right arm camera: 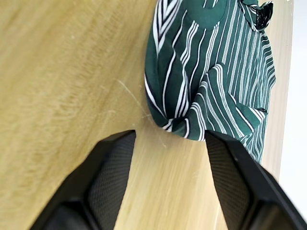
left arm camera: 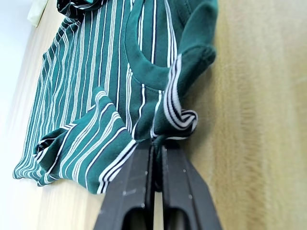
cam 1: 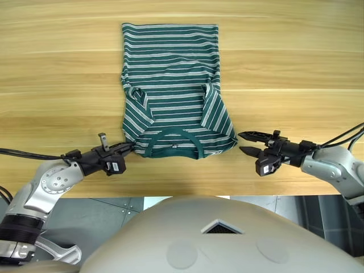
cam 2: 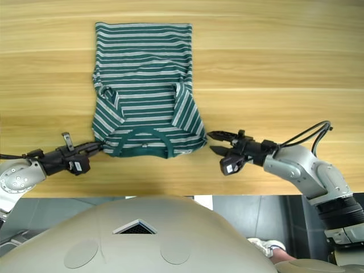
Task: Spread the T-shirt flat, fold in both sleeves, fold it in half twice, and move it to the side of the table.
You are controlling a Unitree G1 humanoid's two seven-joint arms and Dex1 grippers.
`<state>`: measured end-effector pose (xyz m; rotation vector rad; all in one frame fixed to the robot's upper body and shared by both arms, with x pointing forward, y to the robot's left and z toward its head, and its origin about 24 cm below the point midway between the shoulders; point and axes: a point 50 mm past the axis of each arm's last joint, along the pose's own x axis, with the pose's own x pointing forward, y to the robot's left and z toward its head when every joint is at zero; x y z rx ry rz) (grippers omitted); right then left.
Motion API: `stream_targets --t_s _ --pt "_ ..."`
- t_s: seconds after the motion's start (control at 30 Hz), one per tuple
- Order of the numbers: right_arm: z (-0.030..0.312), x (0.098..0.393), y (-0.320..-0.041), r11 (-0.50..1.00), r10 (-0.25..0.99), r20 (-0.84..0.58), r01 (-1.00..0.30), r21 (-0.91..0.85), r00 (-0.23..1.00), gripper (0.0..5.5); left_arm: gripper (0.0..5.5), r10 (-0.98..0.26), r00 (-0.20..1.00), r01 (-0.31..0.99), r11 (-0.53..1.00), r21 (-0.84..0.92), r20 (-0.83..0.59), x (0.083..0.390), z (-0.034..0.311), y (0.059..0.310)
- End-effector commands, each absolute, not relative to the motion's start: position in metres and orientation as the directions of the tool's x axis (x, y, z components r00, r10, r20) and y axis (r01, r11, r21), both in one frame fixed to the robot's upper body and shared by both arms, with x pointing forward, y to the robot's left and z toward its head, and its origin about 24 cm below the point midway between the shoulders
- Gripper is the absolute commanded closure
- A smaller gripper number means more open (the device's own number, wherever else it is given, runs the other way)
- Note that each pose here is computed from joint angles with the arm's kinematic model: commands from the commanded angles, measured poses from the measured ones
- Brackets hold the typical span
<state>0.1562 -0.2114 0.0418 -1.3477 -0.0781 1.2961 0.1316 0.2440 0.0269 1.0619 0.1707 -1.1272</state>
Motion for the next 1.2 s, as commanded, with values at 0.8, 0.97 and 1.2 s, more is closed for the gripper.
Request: stream_targets --t_s 0.8,0.97,1.2 --pt "0.021 0.172 -0.2 -0.283 0.695 -0.617 -0.648 -0.707 0.369 4.92 5.48 -0.645 0.48 0.804 0.051 0.593 -0.595 0.13 0.017 0.244" --pt "0.023 0.174 -0.2 -0.255 0.698 -0.595 -0.638 -0.726 0.399 5.49 5.48 -0.645 0.493 0.802 0.076 0.592 -0.585 0.125 0.017 0.244" --pt "0.03 0.156 -0.197 -0.166 0.746 -0.534 -0.666 -0.727 0.398 5.49 5.48 -0.689 0.47 0.836 0.146 0.529 -0.552 0.093 0.011 0.225"
